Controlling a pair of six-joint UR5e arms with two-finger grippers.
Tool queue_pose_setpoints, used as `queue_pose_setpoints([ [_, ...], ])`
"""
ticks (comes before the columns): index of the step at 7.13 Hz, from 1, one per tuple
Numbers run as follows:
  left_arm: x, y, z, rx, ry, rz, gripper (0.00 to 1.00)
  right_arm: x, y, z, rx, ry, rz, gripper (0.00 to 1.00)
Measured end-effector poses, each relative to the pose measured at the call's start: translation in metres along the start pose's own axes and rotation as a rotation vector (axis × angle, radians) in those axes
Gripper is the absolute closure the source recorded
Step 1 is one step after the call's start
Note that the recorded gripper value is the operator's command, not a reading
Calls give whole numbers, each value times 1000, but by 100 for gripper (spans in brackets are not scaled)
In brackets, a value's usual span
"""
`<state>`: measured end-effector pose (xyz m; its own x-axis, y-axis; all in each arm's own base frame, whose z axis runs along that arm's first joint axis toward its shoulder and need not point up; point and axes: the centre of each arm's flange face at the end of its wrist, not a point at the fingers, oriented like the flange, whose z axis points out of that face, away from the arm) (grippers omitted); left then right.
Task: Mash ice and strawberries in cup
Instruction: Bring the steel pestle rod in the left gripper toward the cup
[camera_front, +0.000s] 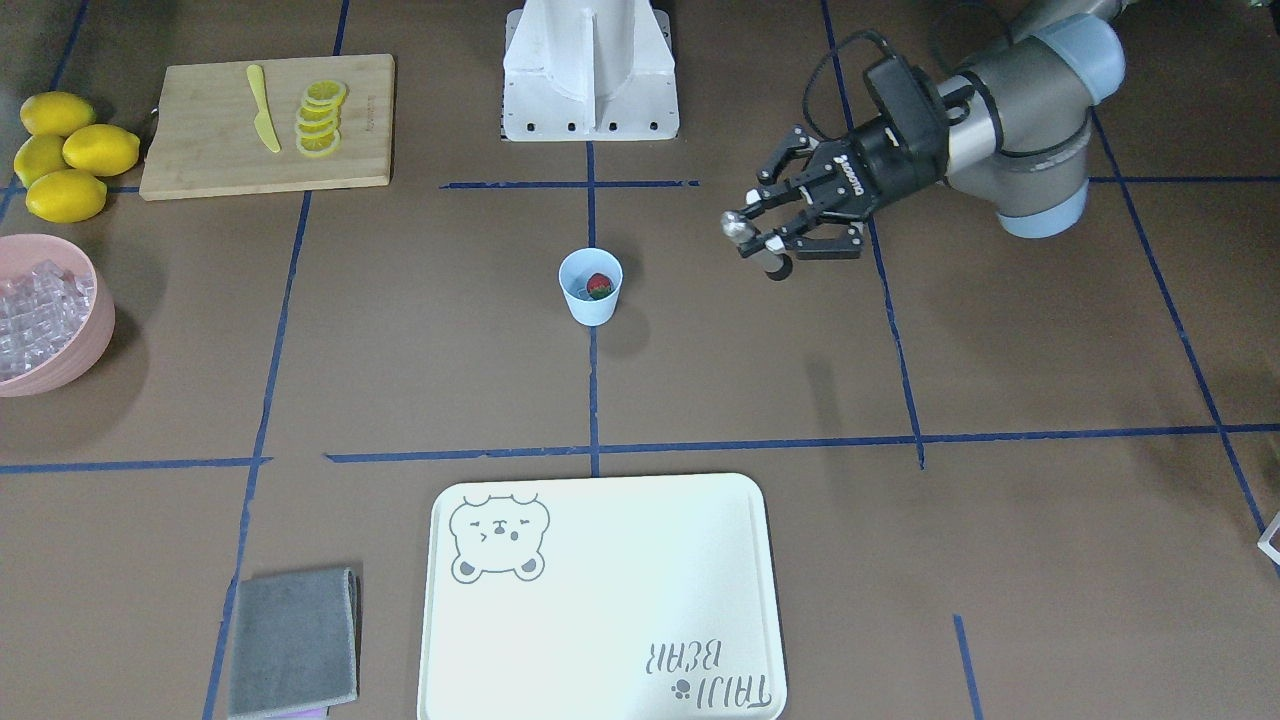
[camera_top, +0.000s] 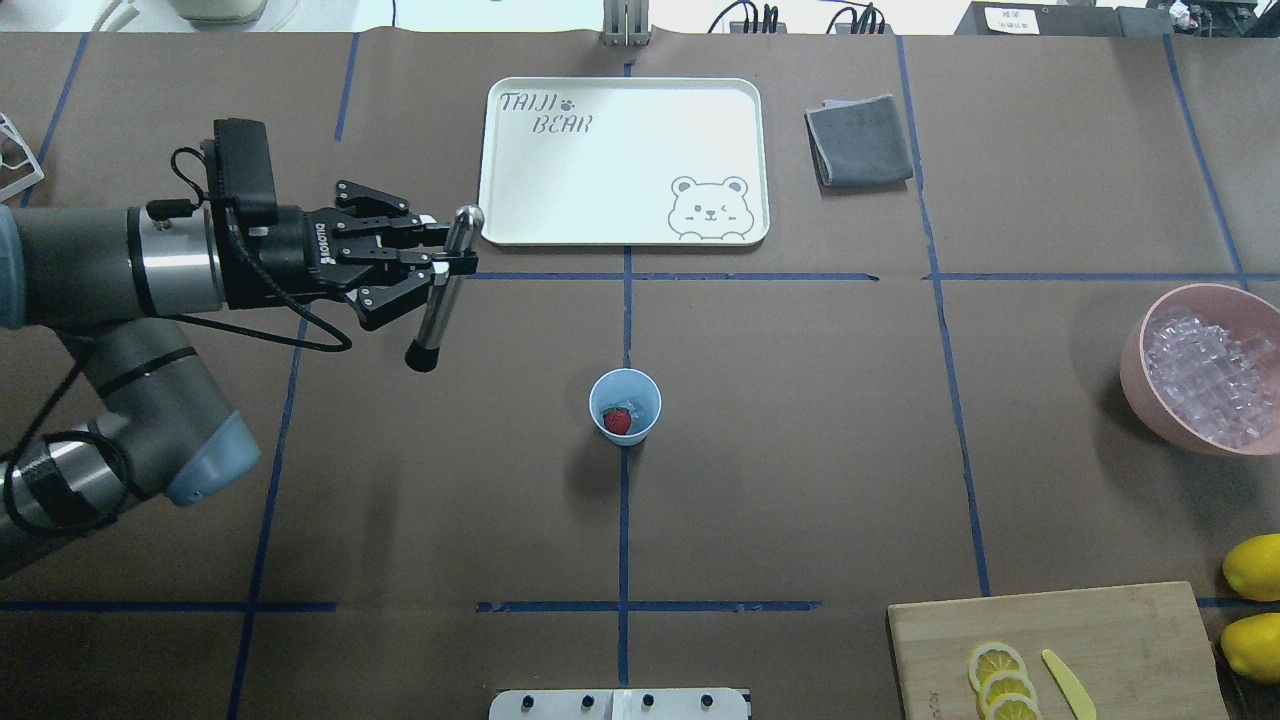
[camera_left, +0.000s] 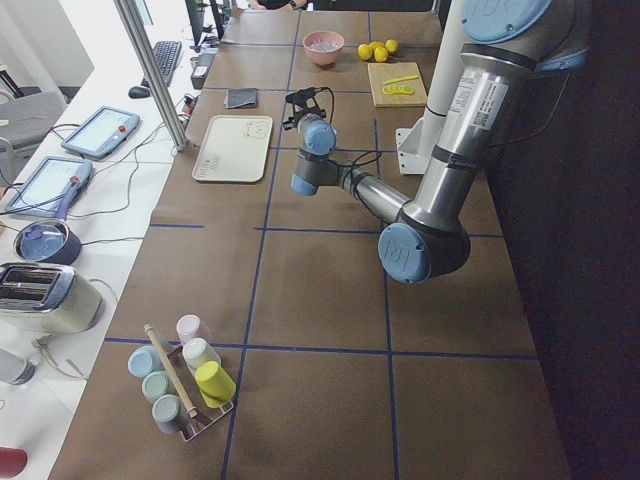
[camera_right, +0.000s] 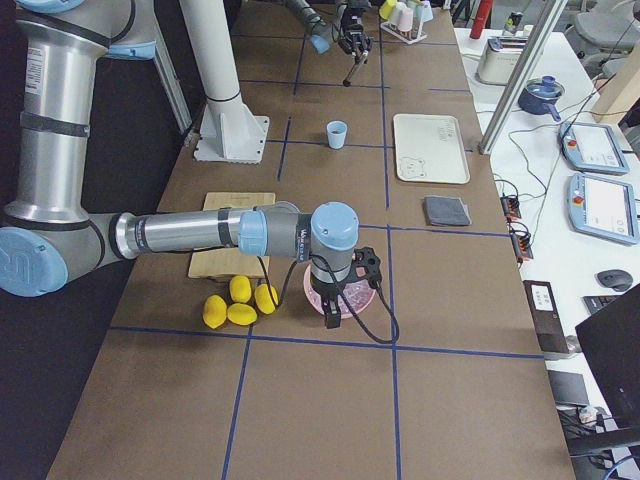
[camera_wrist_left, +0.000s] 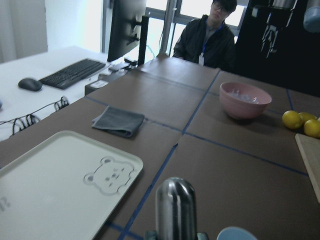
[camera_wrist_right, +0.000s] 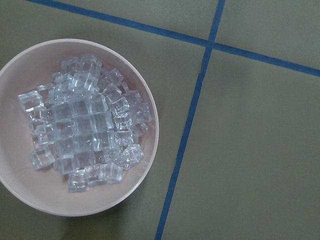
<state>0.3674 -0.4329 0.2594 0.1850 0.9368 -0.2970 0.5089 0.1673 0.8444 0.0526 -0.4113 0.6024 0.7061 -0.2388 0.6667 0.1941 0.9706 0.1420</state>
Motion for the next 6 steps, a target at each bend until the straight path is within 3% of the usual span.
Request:
queue_pose_setpoints([
  [1,34,1,28,119,-29,73,96,0,0,-1,2,0,0,0],
  [3,88,9,63,260,-95,167,97,0,-1,-3,7,2,1,0],
  [6,130,22,100,341,-177,231,97,1,-1,-5,11,2,0,0],
])
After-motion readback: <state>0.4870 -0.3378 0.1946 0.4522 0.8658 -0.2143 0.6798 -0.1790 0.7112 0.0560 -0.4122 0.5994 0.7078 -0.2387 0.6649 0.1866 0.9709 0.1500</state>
